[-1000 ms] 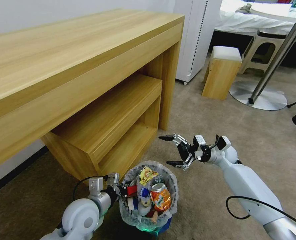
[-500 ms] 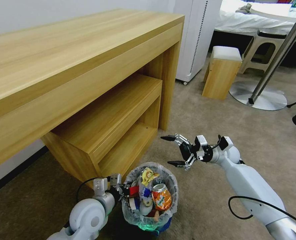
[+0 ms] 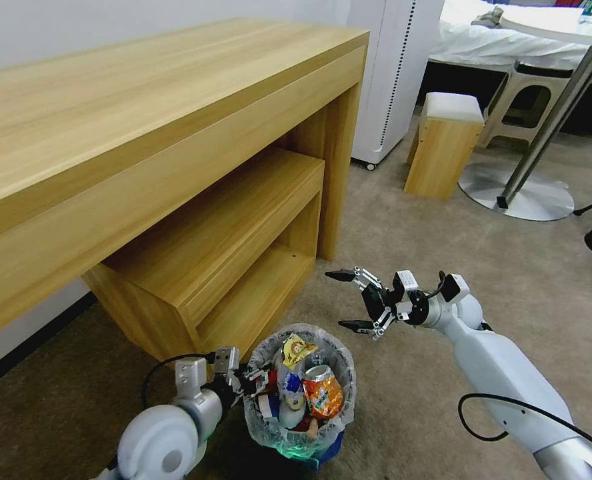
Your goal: Pick up the trash bin and place the garbage on the floor into it.
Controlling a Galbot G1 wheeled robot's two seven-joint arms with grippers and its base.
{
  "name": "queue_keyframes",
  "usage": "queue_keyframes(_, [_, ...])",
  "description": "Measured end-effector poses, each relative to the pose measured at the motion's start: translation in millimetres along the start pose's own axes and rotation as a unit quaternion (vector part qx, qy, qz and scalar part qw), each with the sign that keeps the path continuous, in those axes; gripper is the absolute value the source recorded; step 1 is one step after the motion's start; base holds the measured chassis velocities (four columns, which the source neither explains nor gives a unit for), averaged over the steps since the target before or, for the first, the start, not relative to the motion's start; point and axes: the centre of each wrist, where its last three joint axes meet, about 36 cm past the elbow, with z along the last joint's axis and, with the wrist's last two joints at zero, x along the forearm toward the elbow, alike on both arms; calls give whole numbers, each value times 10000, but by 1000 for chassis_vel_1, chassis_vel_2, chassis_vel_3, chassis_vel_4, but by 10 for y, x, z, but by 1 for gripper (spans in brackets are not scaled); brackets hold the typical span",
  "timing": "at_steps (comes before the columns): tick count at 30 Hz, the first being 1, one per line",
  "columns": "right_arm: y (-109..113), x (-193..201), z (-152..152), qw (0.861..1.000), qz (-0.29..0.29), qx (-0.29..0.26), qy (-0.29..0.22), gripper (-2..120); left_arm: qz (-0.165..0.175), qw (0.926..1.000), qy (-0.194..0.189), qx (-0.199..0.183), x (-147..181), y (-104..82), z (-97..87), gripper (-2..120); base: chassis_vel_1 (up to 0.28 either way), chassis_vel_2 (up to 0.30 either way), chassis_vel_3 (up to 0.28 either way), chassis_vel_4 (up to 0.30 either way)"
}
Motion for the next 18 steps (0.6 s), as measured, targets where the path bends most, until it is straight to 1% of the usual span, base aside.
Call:
queue_keyframes(1, [45, -15, 9, 9998, 183, 92, -28, 100, -31, 10000, -75, -58, 58, 4, -33, 80, 0, 0, 0, 0])
queue_keyframes(2, [45, -15, 9, 9998, 183, 92, -28, 100, -31, 10000, -75, -58, 58, 4, -33, 80, 0, 0, 0, 0])
queue_keyframes(3, [148, -50, 28, 9980, 582, 216, -84, 100, -152, 9993, -244, -220, 165, 21, -95, 87, 0, 0, 0, 0])
queue_keyframes(4, [251, -80, 36, 9949, 957, 296, -129, 100, -269, 9980, -405, -398, 247, 38, -134, 89, 0, 0, 0, 0])
queue_keyframes(5, [251, -80, 36, 9949, 957, 296, -129, 100, -269, 9980, -405, -398, 247, 38, -134, 89, 0, 0, 0, 0])
queue_keyframes(6, [387, -145, -5, 9887, 1406, 493, -184, 100, -440, 9941, -665, -730, 370, 65, -176, 97, 0, 0, 0, 0])
queue_keyframes(7, [415, -159, -23, 9871, 1487, 562, -196, 100, -471, 9930, -725, -808, 401, 68, -184, 97, 0, 0, 0, 0])
queue_keyframes(8, [519, -188, -108, 9772, 1889, 940, -217, 100, -506, 9888, -878, -1099, 535, 61, -197, 99, 0, 0, 0, 0])
queue_keyframes(9, [519, -188, -108, 9772, 1889, 940, -217, 100, -506, 9888, -878, -1099, 535, 61, -197, 99, 0, 0, 0, 0])
queue_keyframes(11, [603, -203, -159, 9634, 2343, 1266, -292, 100, -540, 9848, -980, -1325, 640, 38, -197, 100, 0, 0, 0, 0])
queue_keyframes(12, [719, -212, -203, 9468, 2831, 1480, -394, 100, -588, 9799, -1080, -1568, 721, 14, -184, 100, 0, 0, 0, 0])
queue_keyframes(13, [719, -212, -203, 9468, 2831, 1480, -394, 100, -588, 9799, -1080, -1568, 721, 14, -184, 100, 0, 0, 0, 0])
queue_keyframes(15, [847, -187, -297, 9342, 3137, 1635, -466, 100, -627, 9783, -1040, -1679, 750, 11, -144, 100, 0, 0, 0, 0])
queue_keyframes(17, [930, -129, -342, 9309, 3206, 1701, -417, 100, -591, 9817, -891, -1576, 751, 7, -119, 100, 0, 0, 0, 0])
queue_keyframes(18, [930, -129, -342, 9309, 3206, 1701, -417, 100, -591, 9817, -891, -1576, 751, 7, -119, 100, 0, 0, 0, 0])
